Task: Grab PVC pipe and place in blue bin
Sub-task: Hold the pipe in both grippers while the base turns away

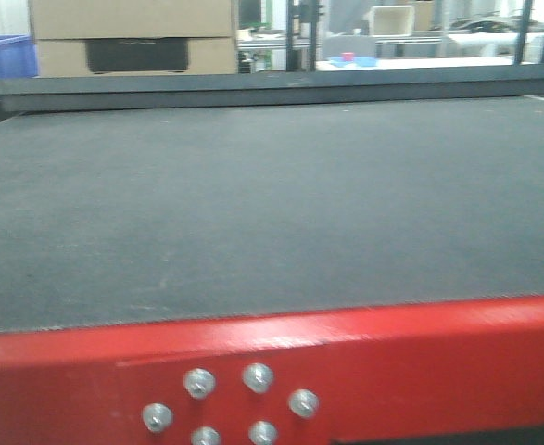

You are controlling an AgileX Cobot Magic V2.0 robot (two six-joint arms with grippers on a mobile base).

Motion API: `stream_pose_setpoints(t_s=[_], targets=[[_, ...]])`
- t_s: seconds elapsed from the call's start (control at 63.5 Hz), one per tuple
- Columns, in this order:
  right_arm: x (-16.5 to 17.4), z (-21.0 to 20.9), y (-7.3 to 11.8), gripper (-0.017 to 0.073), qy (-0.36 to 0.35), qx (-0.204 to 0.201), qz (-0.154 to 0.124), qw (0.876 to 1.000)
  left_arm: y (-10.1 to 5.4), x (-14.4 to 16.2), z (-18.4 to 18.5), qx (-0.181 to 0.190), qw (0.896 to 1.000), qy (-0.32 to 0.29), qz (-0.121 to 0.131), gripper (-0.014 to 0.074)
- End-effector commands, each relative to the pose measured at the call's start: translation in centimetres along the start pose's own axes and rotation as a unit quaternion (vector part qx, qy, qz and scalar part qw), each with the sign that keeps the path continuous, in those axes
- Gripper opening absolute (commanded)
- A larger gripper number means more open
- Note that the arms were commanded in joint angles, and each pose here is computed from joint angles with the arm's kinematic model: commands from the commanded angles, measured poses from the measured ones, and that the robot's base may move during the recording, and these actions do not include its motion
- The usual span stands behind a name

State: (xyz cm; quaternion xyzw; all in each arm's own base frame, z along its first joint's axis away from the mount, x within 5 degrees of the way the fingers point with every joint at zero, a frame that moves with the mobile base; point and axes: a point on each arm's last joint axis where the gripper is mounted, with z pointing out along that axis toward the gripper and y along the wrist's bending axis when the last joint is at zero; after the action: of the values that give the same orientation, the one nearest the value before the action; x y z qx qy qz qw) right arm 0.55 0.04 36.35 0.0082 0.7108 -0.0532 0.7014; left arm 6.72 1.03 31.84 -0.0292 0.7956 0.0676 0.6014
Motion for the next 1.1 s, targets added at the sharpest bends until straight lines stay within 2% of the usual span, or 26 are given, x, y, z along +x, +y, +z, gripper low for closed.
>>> stream_pose_setpoints(t_s=[0.0,1.086], targets=[[-0.17,-0.09,-0.03,-0.0155,-0.013,0.001,-0.001,1.0,-0.03,-0.3,-0.23,0.002,1.0,-0.017,-0.003,-0.0111],[-0.17,-0.09,-0.03,-0.0155,-0.013,0.001,-0.001,1.0,-0.03,-0.3,-0.23,0.002,1.0,-0.017,-0.003,-0.0111]])
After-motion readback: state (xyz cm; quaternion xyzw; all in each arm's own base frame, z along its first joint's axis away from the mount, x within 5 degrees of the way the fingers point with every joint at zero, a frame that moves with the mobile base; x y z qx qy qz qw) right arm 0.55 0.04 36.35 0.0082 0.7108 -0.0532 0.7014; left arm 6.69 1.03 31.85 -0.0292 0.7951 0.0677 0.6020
